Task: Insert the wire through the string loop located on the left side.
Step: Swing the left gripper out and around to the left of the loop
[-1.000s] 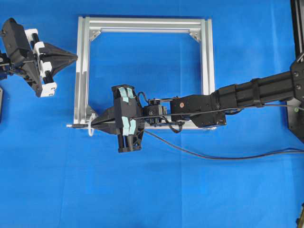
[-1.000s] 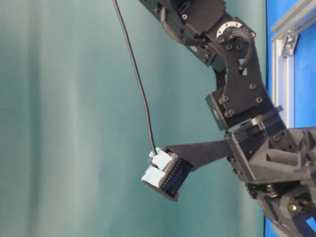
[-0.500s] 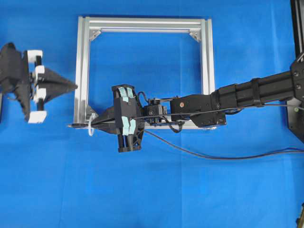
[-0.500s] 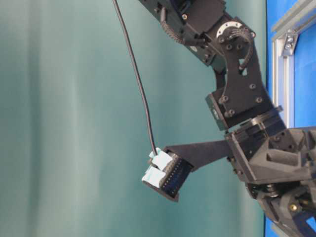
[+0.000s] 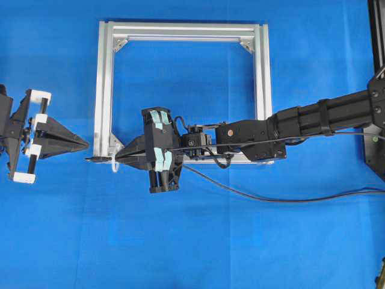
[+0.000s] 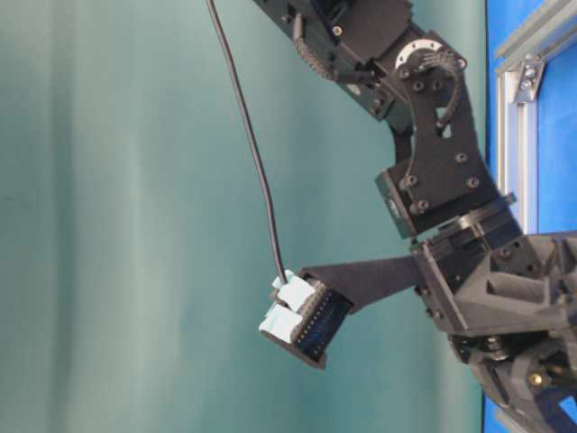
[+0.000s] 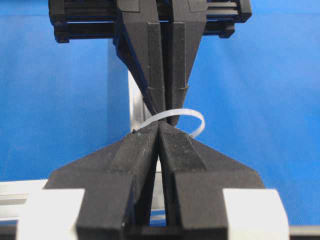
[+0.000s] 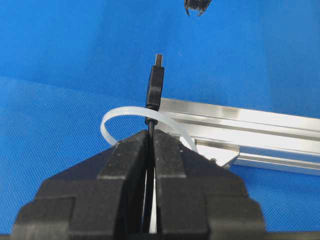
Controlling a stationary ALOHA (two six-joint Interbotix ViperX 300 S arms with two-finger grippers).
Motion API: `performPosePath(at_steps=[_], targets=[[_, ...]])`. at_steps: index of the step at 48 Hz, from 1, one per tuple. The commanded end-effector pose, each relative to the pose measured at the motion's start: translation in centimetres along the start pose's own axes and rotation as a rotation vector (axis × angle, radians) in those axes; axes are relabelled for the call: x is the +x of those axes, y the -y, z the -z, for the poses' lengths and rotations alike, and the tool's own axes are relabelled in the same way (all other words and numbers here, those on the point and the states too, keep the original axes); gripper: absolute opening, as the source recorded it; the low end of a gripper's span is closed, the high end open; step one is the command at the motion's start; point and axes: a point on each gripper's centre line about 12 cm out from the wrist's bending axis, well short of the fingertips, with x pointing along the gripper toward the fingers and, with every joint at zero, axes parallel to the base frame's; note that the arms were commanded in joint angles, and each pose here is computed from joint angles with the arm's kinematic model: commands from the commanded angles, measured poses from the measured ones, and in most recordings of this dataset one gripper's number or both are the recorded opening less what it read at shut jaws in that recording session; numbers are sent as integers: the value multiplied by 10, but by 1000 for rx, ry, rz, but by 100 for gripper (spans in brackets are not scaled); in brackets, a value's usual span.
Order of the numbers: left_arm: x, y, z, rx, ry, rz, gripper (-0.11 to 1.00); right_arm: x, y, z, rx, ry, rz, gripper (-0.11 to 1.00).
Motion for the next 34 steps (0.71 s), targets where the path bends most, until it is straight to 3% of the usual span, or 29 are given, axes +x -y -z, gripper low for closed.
performPosePath(at_steps=[1,25,28,34], targets=[[1,1,-3,2,8,4,0,-3,0,-15,4,36,1,-10],[2,-1,1,-1,-44,-6,2,-3,1,-14,7,34,2,-10],[2,-4,1,-5,-47,-17,12,-3,1,-15,7,34,2,-10],[3,-7,2,-8,-51,-33,48,-3,1,-14,8,26,2,-10]])
